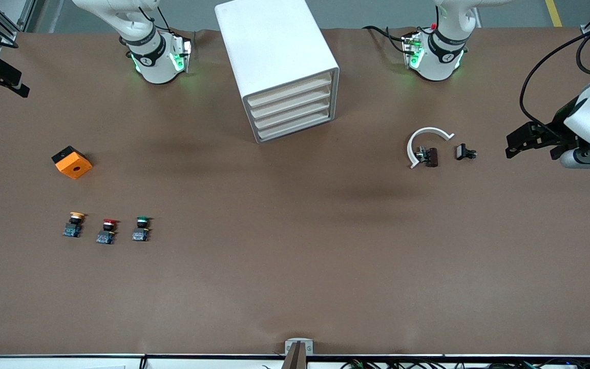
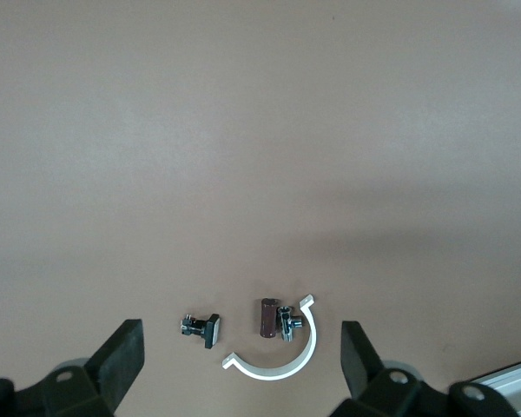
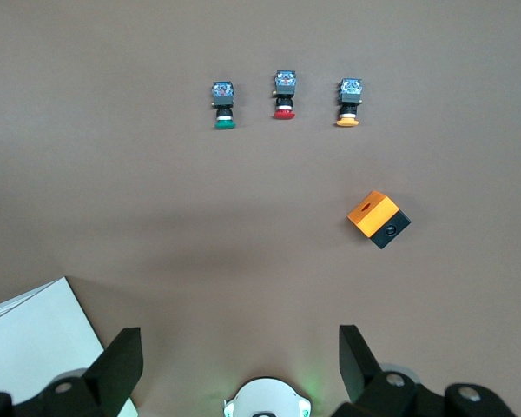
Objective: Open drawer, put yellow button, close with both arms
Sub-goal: 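Move the right gripper toward the buttons while the left gripper moves inward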
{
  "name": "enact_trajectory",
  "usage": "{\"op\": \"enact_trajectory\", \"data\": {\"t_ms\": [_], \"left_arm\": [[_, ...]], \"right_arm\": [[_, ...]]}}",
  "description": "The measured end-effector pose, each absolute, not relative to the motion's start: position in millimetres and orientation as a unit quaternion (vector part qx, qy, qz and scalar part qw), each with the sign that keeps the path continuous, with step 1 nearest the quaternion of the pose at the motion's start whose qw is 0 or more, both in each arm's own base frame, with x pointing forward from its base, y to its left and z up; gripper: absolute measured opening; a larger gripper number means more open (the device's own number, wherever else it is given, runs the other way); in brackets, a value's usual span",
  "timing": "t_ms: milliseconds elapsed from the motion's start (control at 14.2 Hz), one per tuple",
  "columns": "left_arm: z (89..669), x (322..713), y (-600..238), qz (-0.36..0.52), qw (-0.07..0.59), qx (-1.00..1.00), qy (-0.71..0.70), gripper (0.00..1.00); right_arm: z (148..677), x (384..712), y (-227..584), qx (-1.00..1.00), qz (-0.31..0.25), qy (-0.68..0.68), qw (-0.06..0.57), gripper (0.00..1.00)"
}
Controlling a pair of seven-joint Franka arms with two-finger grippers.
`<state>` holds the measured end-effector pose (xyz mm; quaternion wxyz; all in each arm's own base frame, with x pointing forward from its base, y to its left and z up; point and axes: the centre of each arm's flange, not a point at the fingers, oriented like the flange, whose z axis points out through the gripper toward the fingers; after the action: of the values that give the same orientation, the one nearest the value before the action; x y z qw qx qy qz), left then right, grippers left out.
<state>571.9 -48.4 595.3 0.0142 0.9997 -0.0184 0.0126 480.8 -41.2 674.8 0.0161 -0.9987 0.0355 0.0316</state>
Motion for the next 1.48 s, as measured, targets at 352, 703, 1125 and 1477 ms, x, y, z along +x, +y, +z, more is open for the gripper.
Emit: {"op": "enact_trajectory", "data": {"t_ms": [352, 703, 1125, 1477], "left_arm": [[595, 572, -48, 0.013, 0.014, 1.0, -0.019, 1.0], [595, 573, -38, 0.013, 0.017, 1.0, -0.008, 1.0], [591, 570, 12, -0.013, 0.061, 0.997, 0.051, 1.0], [556, 581, 12, -0.053, 0.067, 0.995, 0.055, 1.0]], "right_arm": [[675, 481, -41, -0.999, 0.032, 0.035, 0.016, 1.0], [676, 481, -43, -0.999, 0.03, 0.037, 0.016, 1.0], [661, 491, -48, -0.998, 0.042, 0.039, 0.015, 1.0], [610, 527, -57, -0.996, 0.078, 0.04, -0.007, 1.0]]}}
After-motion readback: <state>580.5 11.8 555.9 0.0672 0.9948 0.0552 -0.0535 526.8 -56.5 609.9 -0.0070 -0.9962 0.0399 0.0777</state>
